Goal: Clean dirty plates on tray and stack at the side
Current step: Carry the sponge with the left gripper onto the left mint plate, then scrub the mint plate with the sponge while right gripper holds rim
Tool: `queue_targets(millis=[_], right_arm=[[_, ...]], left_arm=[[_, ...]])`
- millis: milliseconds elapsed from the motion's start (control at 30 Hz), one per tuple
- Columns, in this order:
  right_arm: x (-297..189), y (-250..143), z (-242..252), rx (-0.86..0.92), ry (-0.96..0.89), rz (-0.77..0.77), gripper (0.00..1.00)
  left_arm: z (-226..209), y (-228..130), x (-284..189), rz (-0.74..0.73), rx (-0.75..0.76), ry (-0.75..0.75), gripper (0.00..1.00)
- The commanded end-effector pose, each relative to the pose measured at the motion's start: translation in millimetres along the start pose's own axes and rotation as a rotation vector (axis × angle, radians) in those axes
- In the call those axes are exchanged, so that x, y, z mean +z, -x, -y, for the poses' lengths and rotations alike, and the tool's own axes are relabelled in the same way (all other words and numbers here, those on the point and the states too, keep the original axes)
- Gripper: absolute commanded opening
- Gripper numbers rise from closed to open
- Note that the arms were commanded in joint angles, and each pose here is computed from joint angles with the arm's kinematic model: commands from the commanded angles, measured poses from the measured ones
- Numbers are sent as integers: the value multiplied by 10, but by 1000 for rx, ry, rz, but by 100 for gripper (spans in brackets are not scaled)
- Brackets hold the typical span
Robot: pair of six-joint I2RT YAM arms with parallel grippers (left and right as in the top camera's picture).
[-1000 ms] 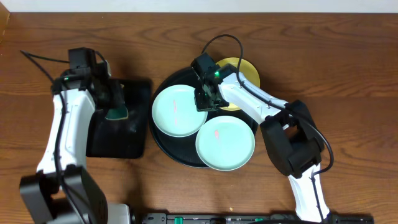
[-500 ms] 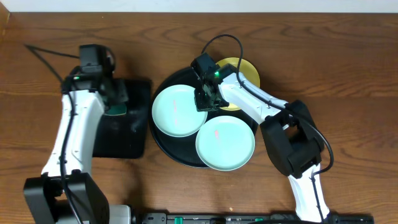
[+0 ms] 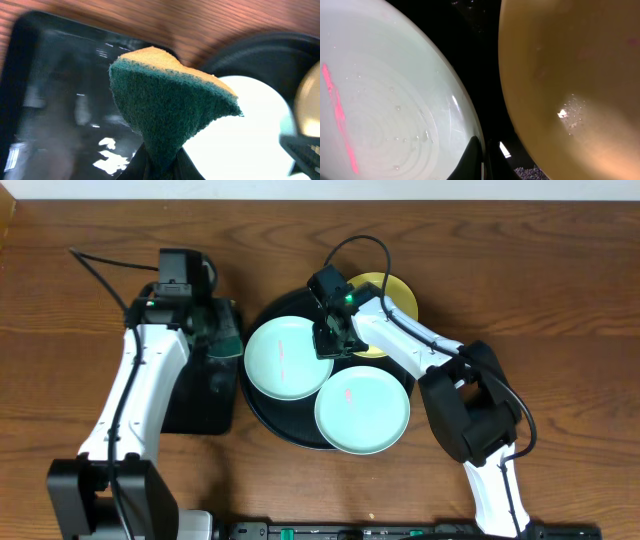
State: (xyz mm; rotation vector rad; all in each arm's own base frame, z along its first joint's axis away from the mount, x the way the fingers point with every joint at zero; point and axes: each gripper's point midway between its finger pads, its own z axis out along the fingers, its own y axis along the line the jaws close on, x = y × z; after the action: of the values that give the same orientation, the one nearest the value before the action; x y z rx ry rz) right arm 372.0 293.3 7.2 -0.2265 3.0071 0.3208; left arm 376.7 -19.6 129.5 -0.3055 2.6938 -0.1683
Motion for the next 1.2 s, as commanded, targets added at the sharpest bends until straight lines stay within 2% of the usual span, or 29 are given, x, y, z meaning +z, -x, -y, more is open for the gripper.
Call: queue_targets(millis=[0, 267, 700, 833, 1167], right_arm=[[146, -46, 26, -26, -22, -24, 1], [147, -59, 34, -31, -24, -30, 1], [146, -59, 35, -33, -25, -30, 1], [146, -60, 35, -32, -25, -30, 1], [146, -59, 35, -33, -25, -30, 1]], left_arm=[[237, -238, 226, -104, -29, -79, 7], [505, -577, 673, -238, 8, -66, 7], [632, -755, 1063, -288, 23, -44, 7], [652, -720, 1187, -271, 30, -52, 7], [833, -336, 1178, -123, 64, -120, 7]])
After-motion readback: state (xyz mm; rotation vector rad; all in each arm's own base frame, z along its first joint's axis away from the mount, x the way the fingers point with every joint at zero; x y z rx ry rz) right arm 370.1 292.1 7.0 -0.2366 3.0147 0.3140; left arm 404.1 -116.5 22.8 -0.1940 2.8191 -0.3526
